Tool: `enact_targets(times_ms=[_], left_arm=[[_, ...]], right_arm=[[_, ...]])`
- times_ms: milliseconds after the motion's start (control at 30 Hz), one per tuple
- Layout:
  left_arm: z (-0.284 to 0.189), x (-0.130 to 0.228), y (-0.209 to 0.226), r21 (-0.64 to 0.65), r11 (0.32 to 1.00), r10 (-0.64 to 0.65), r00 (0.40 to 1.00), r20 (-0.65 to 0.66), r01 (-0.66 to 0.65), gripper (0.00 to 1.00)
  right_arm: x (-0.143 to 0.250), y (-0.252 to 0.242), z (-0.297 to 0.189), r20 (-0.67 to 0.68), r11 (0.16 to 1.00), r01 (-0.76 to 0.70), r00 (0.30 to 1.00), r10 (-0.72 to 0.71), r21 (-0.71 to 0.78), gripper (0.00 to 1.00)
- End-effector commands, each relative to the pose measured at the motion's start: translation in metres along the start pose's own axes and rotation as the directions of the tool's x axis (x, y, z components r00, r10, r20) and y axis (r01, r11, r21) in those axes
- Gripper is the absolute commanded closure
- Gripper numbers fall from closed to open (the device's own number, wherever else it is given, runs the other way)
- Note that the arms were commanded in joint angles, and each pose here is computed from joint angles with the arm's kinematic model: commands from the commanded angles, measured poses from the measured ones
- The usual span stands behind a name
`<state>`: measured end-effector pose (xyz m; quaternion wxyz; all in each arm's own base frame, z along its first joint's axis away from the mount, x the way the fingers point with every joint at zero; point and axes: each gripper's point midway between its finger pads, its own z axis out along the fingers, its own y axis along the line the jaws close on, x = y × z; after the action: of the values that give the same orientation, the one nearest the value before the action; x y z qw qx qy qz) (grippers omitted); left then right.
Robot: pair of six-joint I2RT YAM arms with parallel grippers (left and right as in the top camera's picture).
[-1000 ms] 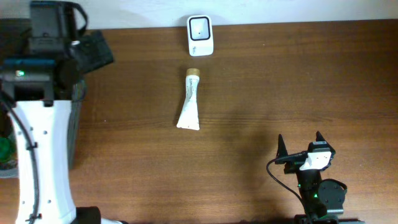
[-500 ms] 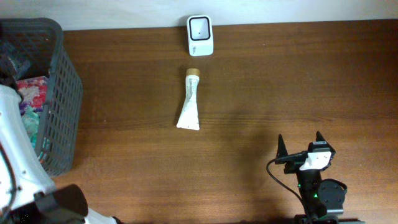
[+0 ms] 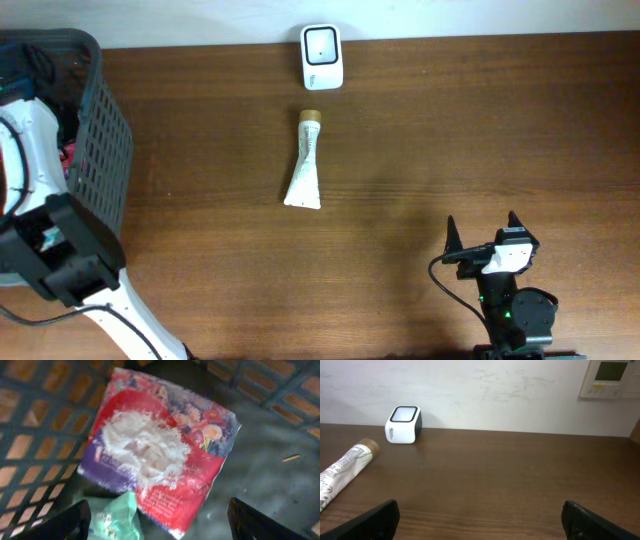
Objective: Scan the item barcode
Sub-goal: 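Reach the left gripper back into the basket and grasp the floral wipes pack, then carry the floral wipes pack and set it beside the tube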
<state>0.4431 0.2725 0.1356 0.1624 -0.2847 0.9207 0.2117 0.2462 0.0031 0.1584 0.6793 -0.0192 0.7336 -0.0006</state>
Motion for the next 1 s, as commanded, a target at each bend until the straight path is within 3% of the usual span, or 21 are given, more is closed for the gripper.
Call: enact_targets(times_ms=[0, 100, 200, 267, 300, 333, 433, 567, 667, 800, 900, 967], left_arm=[[0.031, -0.002, -0.01, 0.008, 0.995, 0.099, 0.995, -0.002, -0.099, 0.16], [0.055, 0.007, -0.019, 0.011, 0.993, 0.115, 0.993, -0.036, -0.115, 0.15], [0.074, 0.024, -0.024, 0.018, 0.991, 0.136, 0.986, -0.1, -0.135, 0.21], [0.074, 0.028, -0.024, 0.018, 0.99, 0.143, 0.983, -0.118, -0.141, 0.39], [0.074, 0.03, -0.023, 0.018, 0.989, 0.145, 0.982, -0.125, -0.144, 0.58], [0.073, 0.031, -0.023, 0.019, 0.989, 0.147, 0.981, -0.13, -0.146, 0.99], [0.041, 0.017, -0.011, 0.013, 0.995, 0.098, 0.992, -0.084, -0.097, 1.0], [-0.058, -0.023, 0.023, 0.036, 0.996, -0.087, 0.989, 0.12, 0.083, 1.0], [-0.144, -0.035, 0.024, 0.231, 0.969, -0.145, 0.957, 0.251, 0.086, 1.0], [-0.224, -0.035, 0.047, 0.326, 0.932, -0.281, 0.889, 0.362, 0.162, 1.0], [-0.306, -0.025, 0.028, 0.581, 0.813, -0.343, 0.842, 0.416, 0.044, 1.0], [-0.334, -0.02, 0.03, 0.636, 0.771, -0.388, 0.816, 0.429, 0.031, 1.0]], right_arm=[[0.003, 0.003, 0.0, -0.003, 1.0, -0.001, 1.0, 0.001, -0.012, 0.01], [0.003, 0.003, 0.0, -0.003, 1.0, -0.001, 1.0, 0.001, -0.012, 0.01], [0.003, 0.003, 0.0, -0.003, 1.0, -0.001, 1.0, 0.001, -0.012, 0.01], [0.003, 0.003, 0.0, -0.003, 1.0, -0.001, 1.0, 0.001, -0.012, 0.01], [0.003, 0.003, 0.0, -0.003, 1.0, -0.001, 1.0, 0.001, -0.012, 0.01], [0.003, 0.003, 0.0, -0.003, 1.0, -0.001, 1.0, 0.001, -0.012, 0.02], [0.003, 0.003, 0.0, -0.003, 1.0, -0.001, 1.0, 0.001, -0.012, 0.01], [0.003, 0.003, 0.0, -0.003, 1.0, -0.001, 1.0, 0.001, -0.012, 0.01], [0.003, 0.003, 0.0, -0.003, 1.0, -0.001, 1.0, 0.001, -0.012, 0.01], [0.003, 0.003, 0.0, -0.003, 1.0, -0.001, 1.0, 0.001, -0.012, 0.01], [0.003, 0.003, 0.0, -0.003, 1.0, -0.001, 1.0, 0.001, -0.012, 0.01], [0.003, 0.003, 0.0, -0.003, 1.0, -0.001, 1.0, 0.001, -0.012, 0.01]])
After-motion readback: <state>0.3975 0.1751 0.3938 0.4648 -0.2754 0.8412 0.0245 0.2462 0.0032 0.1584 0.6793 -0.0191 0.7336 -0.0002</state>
